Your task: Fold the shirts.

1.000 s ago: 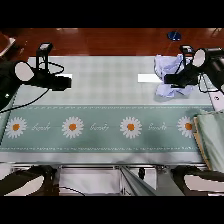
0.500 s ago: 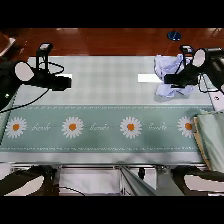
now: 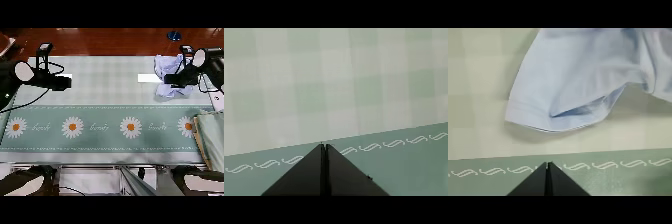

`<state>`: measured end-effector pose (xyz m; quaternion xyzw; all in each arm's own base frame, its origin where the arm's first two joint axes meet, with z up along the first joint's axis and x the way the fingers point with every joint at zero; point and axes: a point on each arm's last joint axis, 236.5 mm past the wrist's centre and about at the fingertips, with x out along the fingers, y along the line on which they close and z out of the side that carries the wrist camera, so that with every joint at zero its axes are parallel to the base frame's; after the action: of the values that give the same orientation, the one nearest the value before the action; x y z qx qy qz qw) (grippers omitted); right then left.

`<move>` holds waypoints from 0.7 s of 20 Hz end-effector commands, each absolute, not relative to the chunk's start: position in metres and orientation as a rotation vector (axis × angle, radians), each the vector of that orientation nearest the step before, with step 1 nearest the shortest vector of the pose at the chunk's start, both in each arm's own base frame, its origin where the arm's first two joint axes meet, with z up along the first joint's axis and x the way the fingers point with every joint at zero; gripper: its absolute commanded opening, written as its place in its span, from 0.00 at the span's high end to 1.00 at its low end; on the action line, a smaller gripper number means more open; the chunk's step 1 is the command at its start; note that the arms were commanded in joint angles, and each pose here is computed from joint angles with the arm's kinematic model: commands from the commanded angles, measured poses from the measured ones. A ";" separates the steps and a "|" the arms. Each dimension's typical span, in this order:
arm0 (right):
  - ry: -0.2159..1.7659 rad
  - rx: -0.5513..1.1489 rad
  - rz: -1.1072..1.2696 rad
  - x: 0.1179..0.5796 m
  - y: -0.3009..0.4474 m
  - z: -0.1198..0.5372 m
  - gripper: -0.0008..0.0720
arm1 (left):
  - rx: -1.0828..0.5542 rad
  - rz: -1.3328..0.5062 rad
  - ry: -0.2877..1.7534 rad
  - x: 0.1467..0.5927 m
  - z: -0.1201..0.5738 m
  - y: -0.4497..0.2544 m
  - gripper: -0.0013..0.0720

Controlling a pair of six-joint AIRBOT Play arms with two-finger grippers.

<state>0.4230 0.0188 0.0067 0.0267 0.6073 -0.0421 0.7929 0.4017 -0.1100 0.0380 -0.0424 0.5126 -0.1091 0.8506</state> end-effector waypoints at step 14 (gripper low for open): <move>0.783 0.066 -0.417 0.532 -0.134 0.034 0.42 | -0.125 -0.199 0.862 0.471 0.030 -0.114 0.29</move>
<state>0.5178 -0.0930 0.0437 -0.0210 0.4117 -0.1625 0.8964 0.4627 -0.1134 0.0342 -0.0581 0.4257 -0.0984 0.8976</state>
